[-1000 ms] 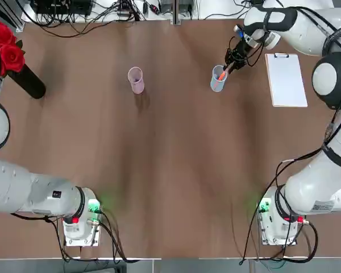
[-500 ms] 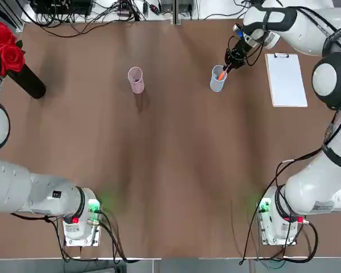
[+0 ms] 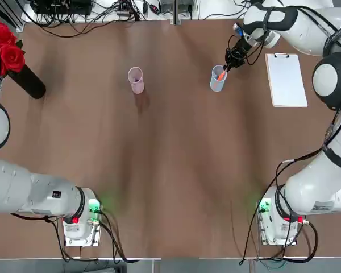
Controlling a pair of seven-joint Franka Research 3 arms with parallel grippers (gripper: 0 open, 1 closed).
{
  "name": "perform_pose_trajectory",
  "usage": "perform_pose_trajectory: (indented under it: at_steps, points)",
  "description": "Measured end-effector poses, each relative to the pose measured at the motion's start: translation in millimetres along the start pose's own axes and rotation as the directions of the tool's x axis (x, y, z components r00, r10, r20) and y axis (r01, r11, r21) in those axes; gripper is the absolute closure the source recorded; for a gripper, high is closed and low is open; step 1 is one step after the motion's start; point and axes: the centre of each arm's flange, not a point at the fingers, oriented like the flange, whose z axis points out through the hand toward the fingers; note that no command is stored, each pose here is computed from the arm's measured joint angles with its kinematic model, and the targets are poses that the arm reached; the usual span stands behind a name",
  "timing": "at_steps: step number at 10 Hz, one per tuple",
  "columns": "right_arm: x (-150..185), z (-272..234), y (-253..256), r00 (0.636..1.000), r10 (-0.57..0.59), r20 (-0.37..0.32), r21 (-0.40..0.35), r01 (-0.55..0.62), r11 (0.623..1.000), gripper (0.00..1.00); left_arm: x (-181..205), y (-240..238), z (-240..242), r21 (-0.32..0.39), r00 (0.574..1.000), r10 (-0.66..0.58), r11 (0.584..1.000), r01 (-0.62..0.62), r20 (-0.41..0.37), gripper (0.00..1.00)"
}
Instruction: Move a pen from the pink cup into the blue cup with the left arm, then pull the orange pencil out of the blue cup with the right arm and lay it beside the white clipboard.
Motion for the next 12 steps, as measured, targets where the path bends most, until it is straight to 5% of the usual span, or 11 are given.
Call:
perform_pose_trajectory:
  at_steps: [3, 12]
  points:
    - [0.5, 0.2, -2.6, 1.0, -0.004, -0.01, -0.001, 0.004, 1.0, 0.85, 0.1, 0.0, 0.4, 0.0, 1.0, 0.0, 1.0, 0.0, 0.001, 0.0]
    - [-5.7, -34.1, -27.2, 1.0, -0.018, -0.005, 0.012, 0.018, 1.0, 0.85, 0.2, 2.4, 0.4, 0.0, 1.0, 0.004, 1.0, -0.004, 0.001, 0.0]
